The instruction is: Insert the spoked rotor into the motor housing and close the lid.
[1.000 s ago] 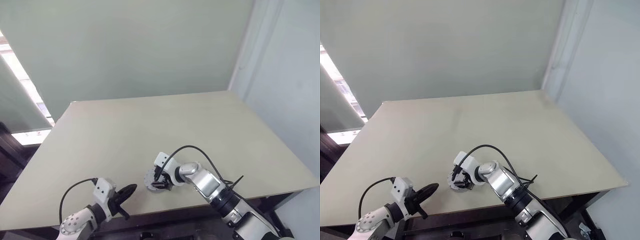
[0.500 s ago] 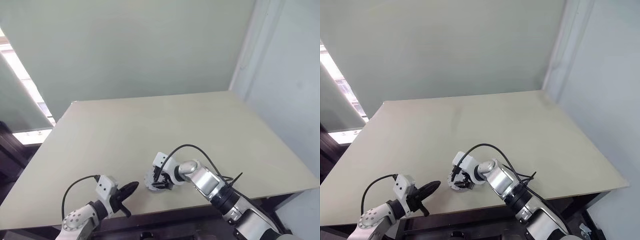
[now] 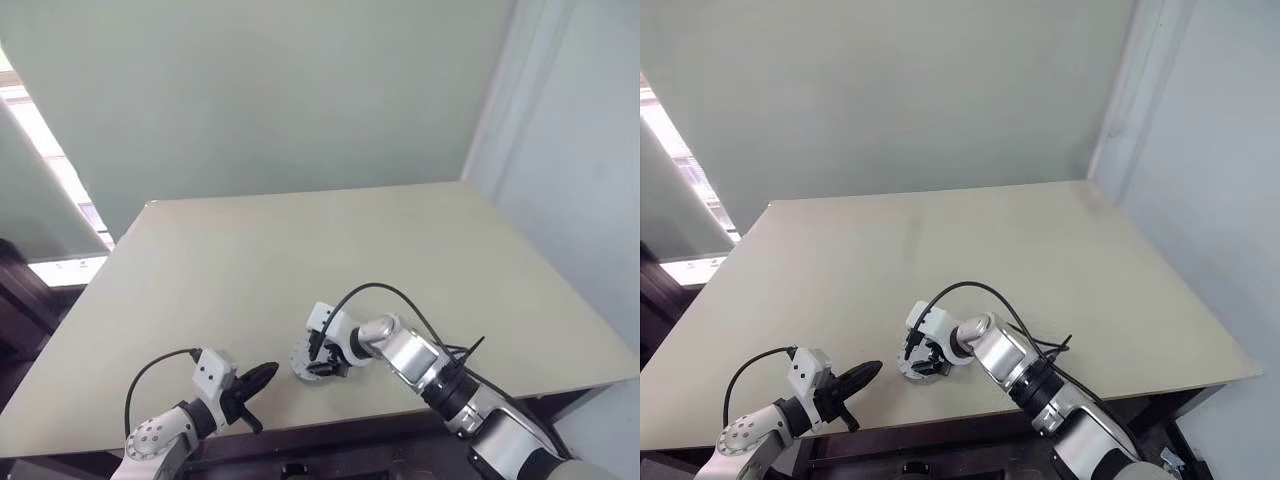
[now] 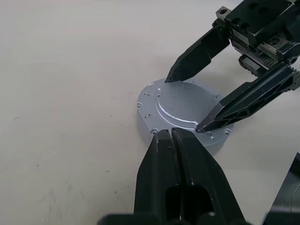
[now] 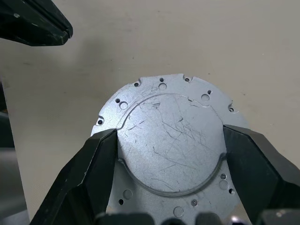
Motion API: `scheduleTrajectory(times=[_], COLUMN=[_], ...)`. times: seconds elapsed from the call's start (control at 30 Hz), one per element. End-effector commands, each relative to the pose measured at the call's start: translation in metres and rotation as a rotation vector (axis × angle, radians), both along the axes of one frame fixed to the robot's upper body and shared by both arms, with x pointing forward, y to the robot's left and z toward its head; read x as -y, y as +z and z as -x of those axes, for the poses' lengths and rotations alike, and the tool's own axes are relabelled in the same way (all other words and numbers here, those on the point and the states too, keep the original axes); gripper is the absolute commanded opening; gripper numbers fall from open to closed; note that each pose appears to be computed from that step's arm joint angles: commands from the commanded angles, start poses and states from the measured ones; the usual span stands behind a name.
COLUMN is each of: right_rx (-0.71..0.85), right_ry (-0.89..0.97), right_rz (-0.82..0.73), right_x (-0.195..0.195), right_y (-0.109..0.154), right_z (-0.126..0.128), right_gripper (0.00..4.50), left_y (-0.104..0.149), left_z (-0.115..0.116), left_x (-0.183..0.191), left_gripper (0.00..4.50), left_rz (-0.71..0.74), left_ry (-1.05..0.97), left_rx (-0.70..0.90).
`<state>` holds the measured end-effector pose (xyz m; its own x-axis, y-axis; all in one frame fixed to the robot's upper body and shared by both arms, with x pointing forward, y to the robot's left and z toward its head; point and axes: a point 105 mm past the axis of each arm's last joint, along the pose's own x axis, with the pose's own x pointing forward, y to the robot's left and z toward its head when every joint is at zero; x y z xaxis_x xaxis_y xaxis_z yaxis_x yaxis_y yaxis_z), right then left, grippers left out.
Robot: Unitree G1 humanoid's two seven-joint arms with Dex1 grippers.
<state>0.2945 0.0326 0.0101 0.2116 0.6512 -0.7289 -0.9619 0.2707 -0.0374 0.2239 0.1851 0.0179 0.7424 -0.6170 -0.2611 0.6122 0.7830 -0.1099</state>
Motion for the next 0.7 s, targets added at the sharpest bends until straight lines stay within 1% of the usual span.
scheduleTrajectory(times=[0.03, 0.23, 0.4, 0.57, 0.7], right_rx=[-0.06, -0.057, -0.058, -0.057, -0.055], right_ry=[-0.059, -0.064, -0.065, -0.066, -0.069], right_rz=[0.159, 0.163, 0.167, 0.17, 0.17], right_x=[0.032, 0.032, 0.033, 0.033, 0.034], right_y=[-0.035, -0.037, -0.038, -0.039, -0.038], right_z=[0.002, 0.001, 0.002, 0.002, 0.002], right_gripper=[3.29, 3.29, 3.29, 3.29, 3.29], left_y=[0.008, 0.011, 0.011, -0.003, -0.023], left_z=[-0.005, -0.009, -0.018, -0.023, -0.025], left_x=[0.001, 0.003, 0.014, 0.027, 0.029], left_gripper=[0.0, 0.0, 0.0, 0.0, 0.0], left_rz=[-0.008, -0.008, 0.0, -0.009, -0.066], left_ry=[-0.017, -0.022, -0.027, -0.041, -0.033], left_rx=[0.041, 0.067, 0.091, 0.075, 0.02])
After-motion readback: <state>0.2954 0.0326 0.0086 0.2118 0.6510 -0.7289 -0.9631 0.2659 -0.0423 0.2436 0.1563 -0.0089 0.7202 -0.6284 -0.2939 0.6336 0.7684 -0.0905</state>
